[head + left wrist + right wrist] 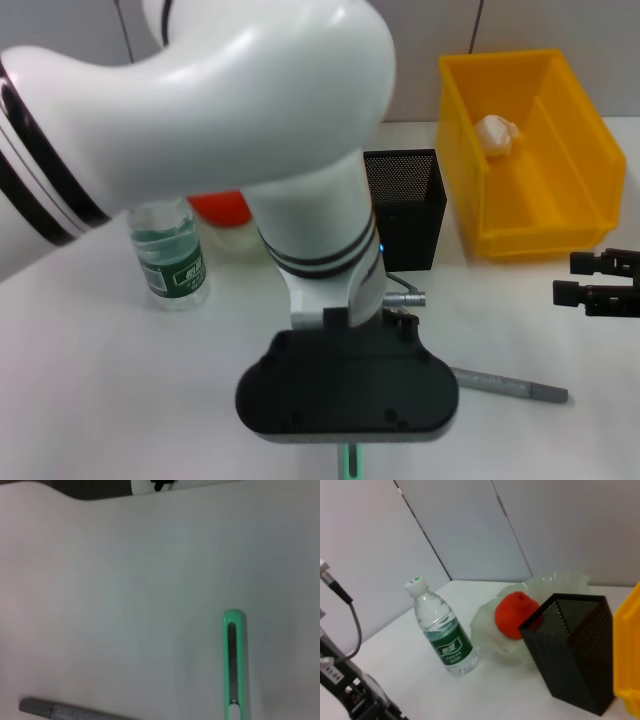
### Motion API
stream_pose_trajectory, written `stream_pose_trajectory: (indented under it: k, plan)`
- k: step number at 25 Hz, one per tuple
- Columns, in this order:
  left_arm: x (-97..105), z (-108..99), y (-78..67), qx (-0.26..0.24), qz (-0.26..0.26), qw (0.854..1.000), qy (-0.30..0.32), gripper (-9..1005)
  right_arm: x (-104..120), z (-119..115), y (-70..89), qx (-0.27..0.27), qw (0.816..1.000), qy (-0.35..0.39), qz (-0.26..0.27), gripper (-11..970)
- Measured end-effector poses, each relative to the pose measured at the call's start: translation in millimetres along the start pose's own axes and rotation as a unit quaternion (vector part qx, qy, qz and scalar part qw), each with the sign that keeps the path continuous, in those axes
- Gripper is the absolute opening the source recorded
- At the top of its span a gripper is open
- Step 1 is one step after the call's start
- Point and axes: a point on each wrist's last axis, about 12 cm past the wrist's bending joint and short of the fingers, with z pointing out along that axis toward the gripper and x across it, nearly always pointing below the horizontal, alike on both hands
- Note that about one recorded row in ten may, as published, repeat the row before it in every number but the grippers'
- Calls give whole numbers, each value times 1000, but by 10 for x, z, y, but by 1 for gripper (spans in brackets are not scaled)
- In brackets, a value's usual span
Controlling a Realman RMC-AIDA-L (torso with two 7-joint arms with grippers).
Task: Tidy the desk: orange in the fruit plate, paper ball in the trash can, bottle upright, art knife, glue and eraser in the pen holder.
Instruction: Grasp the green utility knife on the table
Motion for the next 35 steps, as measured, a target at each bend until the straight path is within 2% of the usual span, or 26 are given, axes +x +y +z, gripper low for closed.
stream_pose_trajectory:
  k: [2, 7, 19, 25, 33, 35]
  plan:
    - [-21, 30, 26, 1, 2, 1000, 6, 780, 2, -14, -5, 3, 1000, -3, -2, 827]
    - [-88, 67, 64, 11, 7, 1000, 8, 676, -7, -28, 19, -6, 1000, 1, -10, 826]
    - [-221, 184, 190, 9, 34, 999, 29, 680, -12, 2, 28, -11, 1000, 6, -23, 826]
    - [-222, 188, 208, 10, 35, 999, 27, 678, 6, -18, 27, -9, 1000, 8, -22, 826]
    - [-26, 212, 272, 8, -21, 1000, -16, 677, -8, -15, 26, -10, 1000, 8, -25, 826]
    - [-26, 212, 272, 8, -21, 1000, -16, 676, -19, -3, 28, -11, 1000, 8, -26, 826]
